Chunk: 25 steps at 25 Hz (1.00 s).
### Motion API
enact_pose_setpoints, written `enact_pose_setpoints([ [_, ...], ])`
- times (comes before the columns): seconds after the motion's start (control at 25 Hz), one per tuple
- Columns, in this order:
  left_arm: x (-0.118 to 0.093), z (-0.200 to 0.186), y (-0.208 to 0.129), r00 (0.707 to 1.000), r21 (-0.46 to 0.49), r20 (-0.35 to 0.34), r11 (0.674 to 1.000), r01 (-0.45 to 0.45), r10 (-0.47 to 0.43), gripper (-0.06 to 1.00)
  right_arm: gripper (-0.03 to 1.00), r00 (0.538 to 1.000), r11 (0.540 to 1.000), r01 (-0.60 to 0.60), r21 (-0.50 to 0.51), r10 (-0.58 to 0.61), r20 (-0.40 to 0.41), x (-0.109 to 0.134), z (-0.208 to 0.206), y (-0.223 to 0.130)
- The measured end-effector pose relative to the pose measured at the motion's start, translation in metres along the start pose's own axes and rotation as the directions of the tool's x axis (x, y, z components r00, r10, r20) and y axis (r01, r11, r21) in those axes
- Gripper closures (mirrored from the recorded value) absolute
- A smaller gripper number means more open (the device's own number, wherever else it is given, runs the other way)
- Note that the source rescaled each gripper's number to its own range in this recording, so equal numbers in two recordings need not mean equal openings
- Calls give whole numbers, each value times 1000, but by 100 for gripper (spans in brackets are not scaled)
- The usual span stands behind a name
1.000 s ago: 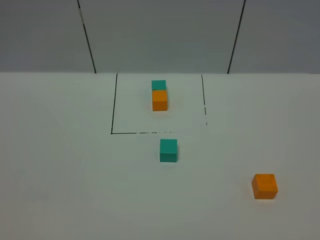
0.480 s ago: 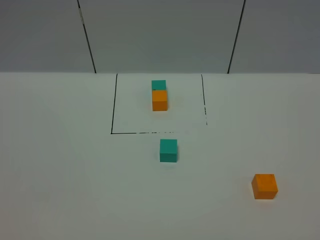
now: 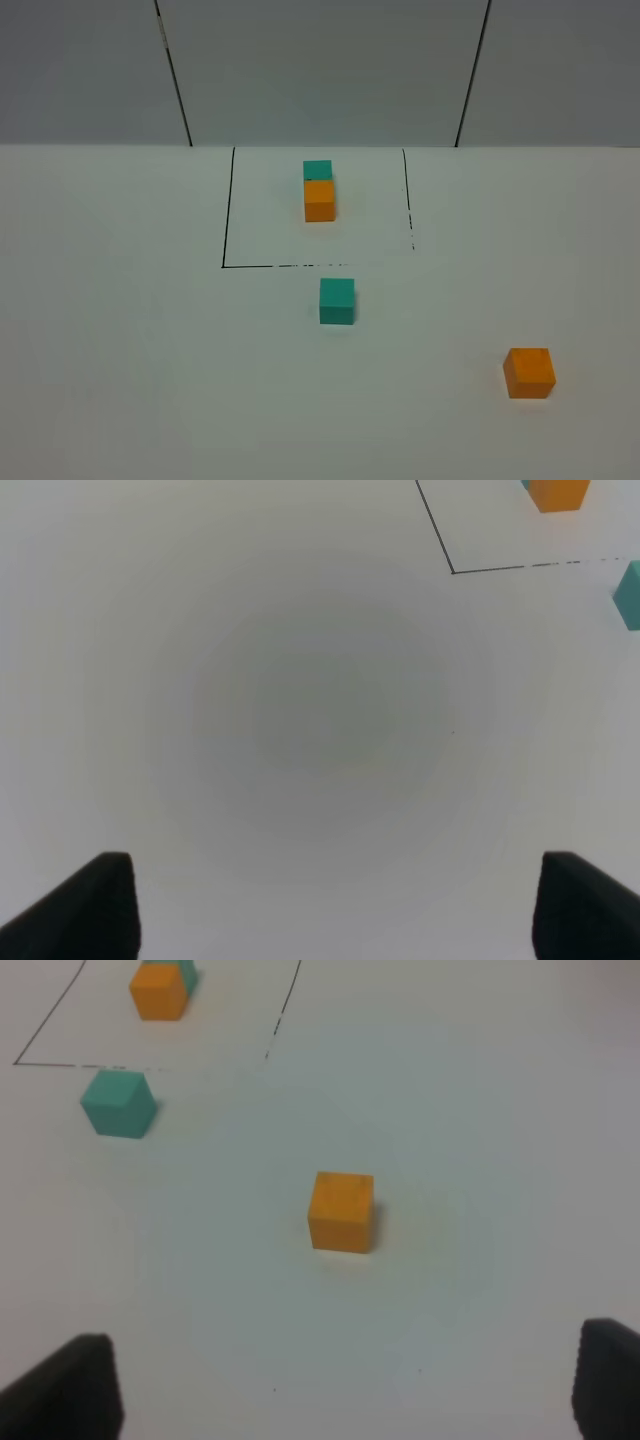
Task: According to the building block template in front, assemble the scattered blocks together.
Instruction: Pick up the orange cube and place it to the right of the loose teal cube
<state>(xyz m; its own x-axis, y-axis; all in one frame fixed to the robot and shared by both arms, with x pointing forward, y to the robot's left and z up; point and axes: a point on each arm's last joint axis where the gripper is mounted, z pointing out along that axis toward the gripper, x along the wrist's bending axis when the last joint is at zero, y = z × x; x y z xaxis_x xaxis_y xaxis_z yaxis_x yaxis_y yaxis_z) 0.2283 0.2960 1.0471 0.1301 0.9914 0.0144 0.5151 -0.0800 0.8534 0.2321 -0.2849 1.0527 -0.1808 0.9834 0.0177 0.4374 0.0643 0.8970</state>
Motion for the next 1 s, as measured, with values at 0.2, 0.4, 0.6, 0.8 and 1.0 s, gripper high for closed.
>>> enact_pose_setpoints([
  [0.2,0,0,0,1000,0,0,1000,0,0,27,17,1000,1000,0,0,0,0,0,0,0],
  [0.4,0,0,0,1000,0,0,1000,0,0,27,17,1000,1000,0,0,0,0,0,0,0],
  [0.6,0,0,0,1000,0,0,1000,0,0,27,17,1000,1000,0,0,0,0,0,0,0],
  [0.8,0,0,0,1000,0,0,1000,0,0,27,17,1000,1000,0,0,0,0,0,0,0],
  [1.0,0,0,0,1000,0,0,1000,0,0,27,17,1000,1000,0,0,0,0,0,0,0],
])
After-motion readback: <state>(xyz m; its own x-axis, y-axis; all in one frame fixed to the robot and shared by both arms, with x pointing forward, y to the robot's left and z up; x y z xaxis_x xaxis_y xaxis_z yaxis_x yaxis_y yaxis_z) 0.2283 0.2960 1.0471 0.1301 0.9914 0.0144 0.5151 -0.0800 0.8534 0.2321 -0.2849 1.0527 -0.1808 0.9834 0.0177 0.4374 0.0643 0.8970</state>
